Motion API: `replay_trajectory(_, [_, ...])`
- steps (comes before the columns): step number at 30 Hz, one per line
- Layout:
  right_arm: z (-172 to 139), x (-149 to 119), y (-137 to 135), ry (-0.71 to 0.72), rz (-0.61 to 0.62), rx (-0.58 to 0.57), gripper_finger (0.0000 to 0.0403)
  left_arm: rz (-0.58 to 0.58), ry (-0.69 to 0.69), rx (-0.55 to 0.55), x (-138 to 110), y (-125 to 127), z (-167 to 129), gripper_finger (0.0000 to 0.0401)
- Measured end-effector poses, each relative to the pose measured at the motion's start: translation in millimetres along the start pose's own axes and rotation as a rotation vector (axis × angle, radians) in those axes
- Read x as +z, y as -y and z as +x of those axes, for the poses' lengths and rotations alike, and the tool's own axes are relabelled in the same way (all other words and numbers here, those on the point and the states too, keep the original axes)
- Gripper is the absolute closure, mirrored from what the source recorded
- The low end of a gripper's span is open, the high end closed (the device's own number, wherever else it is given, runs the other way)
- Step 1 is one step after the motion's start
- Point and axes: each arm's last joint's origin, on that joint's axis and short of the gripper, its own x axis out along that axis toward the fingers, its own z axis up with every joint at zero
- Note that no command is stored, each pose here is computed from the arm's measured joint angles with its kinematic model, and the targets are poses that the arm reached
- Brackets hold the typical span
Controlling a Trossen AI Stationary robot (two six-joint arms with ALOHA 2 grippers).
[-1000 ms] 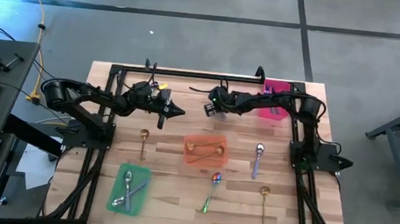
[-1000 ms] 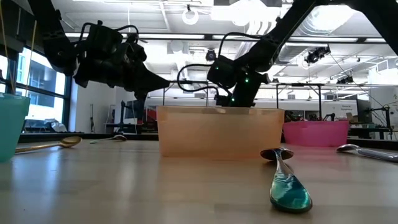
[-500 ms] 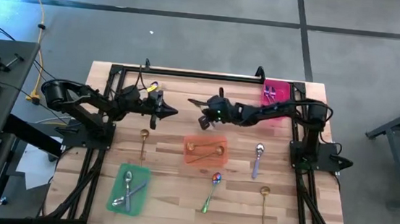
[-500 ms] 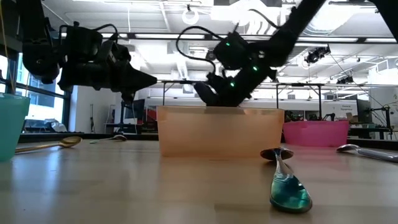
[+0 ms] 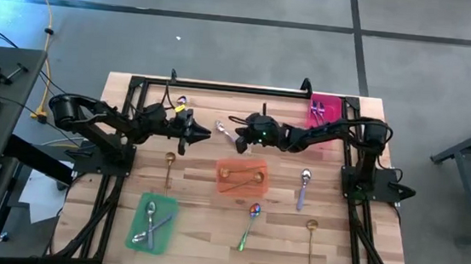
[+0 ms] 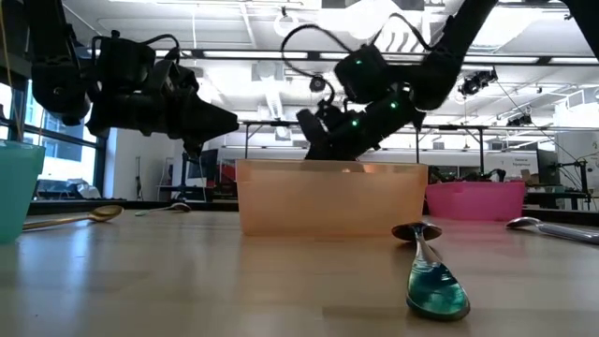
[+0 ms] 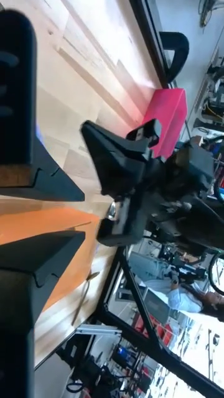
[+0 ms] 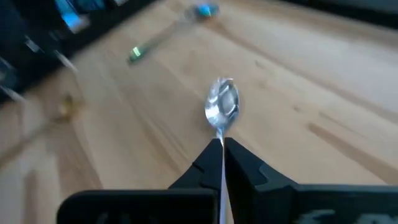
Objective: Sort silverware by color (type)
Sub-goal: Put the top violet spoon into the green bin
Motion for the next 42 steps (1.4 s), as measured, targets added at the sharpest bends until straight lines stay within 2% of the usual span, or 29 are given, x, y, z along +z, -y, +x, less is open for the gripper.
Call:
replay_trajectory(5, [3,13,-10,-0.158,-0.042,-0.072,0.0355,0.027,0.0,0.002,0,0,0,0.0316])
replay_trajectory(11, [7,43,-25,-0.202,-0.05,-0.084,0.0279,0.042,0.0,0.0,0,0,0,0.0316])
replay_trajectory(16, [26,46,-28,-0.239,-0.07,-0.085,0.0262,0.041,-0.004,-0.008,0,-2,-1,0.0316])
replay_trajectory(31, [84,25,-23,-0.437,-0.14,-0.175,0.0317,0.008,-0.036,0.002,1,-19,-11,0.0316])
replay_trajectory(39, [87,26,-20,-0.452,-0.179,-0.174,0.0384,0.0,-0.051,-0.011,0,-19,-12,0.0316])
replay_trajectory(42, [87,27,-20,-0.446,-0.207,-0.159,0.0394,-0.003,-0.061,-0.032,-1,-18,-12,0.0316])
